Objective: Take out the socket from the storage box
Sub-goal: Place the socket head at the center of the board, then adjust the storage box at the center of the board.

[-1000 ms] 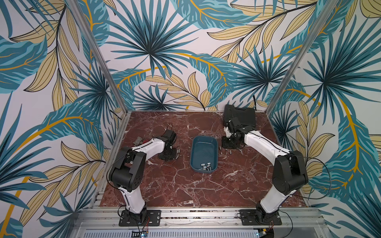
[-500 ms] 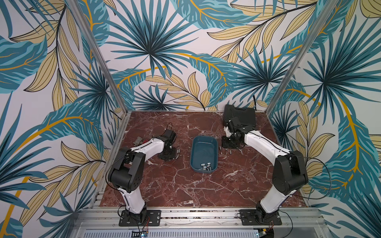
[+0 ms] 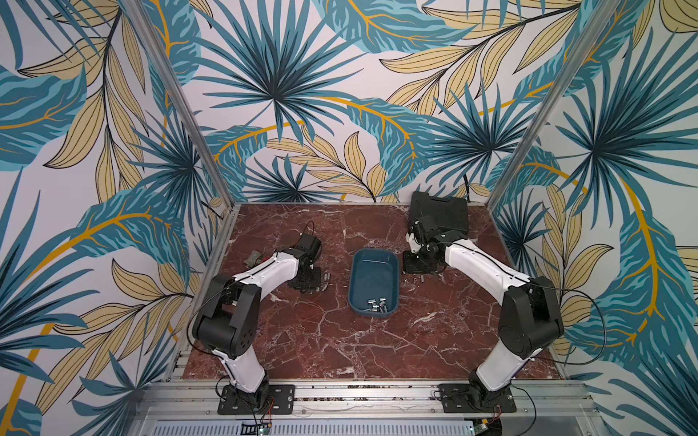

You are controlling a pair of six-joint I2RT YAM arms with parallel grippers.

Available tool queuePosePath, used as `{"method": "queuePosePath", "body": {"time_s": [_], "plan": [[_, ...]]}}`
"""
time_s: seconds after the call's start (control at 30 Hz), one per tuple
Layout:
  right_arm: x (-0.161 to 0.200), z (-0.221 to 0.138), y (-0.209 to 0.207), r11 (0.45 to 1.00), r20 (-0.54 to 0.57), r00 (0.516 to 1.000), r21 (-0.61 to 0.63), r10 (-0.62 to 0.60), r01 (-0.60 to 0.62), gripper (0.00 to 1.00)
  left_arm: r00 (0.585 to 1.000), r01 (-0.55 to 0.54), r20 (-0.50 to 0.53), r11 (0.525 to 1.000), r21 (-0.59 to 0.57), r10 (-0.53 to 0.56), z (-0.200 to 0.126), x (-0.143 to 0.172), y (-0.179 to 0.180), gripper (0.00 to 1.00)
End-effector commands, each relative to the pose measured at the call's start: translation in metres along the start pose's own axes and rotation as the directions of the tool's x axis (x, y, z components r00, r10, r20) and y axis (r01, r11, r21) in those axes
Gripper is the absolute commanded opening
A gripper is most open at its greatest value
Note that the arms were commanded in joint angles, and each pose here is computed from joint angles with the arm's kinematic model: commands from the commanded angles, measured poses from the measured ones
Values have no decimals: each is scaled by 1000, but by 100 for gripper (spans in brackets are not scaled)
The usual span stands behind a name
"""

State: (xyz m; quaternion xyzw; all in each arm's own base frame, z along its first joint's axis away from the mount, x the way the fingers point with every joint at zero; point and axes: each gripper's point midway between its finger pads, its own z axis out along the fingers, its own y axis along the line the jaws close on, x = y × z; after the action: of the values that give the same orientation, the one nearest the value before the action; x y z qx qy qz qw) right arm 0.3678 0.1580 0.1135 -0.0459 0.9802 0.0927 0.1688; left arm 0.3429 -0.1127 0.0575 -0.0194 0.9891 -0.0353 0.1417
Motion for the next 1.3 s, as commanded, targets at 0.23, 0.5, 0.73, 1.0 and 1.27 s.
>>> {"method": "queuePosePath", "body": {"time_s": [0.23,0.5,0.73,1.0,1.27], "plan": [[21,-5,36,995,-28,995,-1,-101,101,31,989,-2,144,993,114,-14,-54,-27,-23,27],[5,5,18,995,64,998,100,-23,16,32,988,-14,153,989,145,-8,-49,-25,-41,28],[17,35,14,991,81,993,97,81,-89,32,991,-15,131,990,140,-3,-41,-17,-43,28],[31,47,14,985,93,989,116,119,-130,33,990,-22,143,988,152,0,-36,-21,-47,28],[46,59,26,979,93,988,150,124,-137,32,990,-53,141,984,169,29,-34,-18,-50,28]]}}
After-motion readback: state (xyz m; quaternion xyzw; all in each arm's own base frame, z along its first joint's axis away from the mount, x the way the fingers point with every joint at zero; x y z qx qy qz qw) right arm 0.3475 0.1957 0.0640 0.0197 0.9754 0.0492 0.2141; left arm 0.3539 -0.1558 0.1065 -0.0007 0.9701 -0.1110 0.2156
